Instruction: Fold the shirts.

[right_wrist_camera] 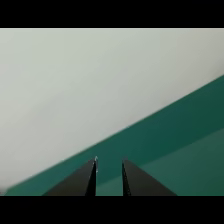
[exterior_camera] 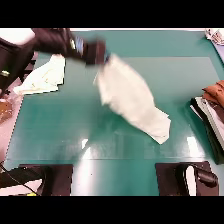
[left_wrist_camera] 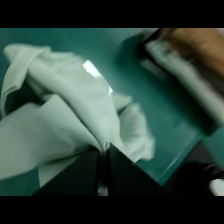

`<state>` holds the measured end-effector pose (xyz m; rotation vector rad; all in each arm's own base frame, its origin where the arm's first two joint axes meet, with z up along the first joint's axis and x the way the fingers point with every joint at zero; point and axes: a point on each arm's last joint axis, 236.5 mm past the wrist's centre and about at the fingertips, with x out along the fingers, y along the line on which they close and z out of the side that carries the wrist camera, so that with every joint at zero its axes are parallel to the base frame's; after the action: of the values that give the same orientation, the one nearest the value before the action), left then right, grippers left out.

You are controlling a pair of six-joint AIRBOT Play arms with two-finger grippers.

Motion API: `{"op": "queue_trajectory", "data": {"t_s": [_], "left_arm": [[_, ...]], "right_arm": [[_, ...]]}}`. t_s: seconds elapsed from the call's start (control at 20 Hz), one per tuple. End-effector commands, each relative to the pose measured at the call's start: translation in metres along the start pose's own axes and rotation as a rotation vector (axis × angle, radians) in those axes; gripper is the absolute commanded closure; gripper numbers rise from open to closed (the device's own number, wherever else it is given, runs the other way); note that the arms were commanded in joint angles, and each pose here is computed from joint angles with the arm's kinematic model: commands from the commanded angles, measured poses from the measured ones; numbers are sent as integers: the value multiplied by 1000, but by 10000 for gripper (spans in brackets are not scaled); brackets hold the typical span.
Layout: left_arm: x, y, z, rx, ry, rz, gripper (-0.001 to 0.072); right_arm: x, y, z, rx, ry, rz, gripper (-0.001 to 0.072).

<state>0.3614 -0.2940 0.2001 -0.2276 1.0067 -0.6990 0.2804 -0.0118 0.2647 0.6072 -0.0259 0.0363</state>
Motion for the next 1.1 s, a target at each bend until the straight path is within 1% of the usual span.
{"op": "queue_trajectory", "data": {"t_s": [0.0, 0.15, 0.25, 0.3, 0.35, 0.4, 0.45, 0.5, 0.6, 0.7, 0.75, 0.85, 1.0, 1.05], "left_arm": [[26, 130, -110, -66, 354, 439, 679], [47, 158, -168, -116, 481, 473, 678], [46, 178, -189, -129, 526, 541, 673], [39, 191, -191, -123, 531, 605, 475], [31, 202, -188, -116, 523, 664, 262], [20, 210, -182, -94, 502, 716, 110], [9, 215, -174, -79, 471, 745, 89], [-3, 219, -164, -71, 431, 768, 89], [-29, 221, -150, -80, 352, 774, 89], [-58, 218, -146, -123, 302, 759, 89], [-67, 211, -147, -135, 290, 719, 89], [-74, 184, -153, -140, 284, 585, 90], [-72, 131, -154, -100, 257, 373, 90], [-73, 124, -154, -83, 248, 345, 91]], "right_arm": [[5, 9, -85, -118, 388, 62, 525], [-2, 5, -144, -82, 664, 87, 524], [-9, 1, -173, -47, 806, 93, 523], [-12, -1, -186, -21, 869, 88, 521], [-16, -8, -196, 0, 927, 59, 517], [-22, -18, -208, -1, 995, 22, 511], [-30, -30, -220, -17, 1063, -15, 509], [-36, -39, -228, -42, 1115, -42, 506], [-44, -55, -240, -91, 1190, -89, 376], [-49, -65, -246, -147, 1228, -113, 372], [-49, -67, -246, -164, 1230, -118, 372], [-44, -68, -244, -181, 1206, -118, 372], [-32, -69, -239, -188, 1154, -120, 368], [-28, -69, -237, -192, 1134, -122, 313]]}}
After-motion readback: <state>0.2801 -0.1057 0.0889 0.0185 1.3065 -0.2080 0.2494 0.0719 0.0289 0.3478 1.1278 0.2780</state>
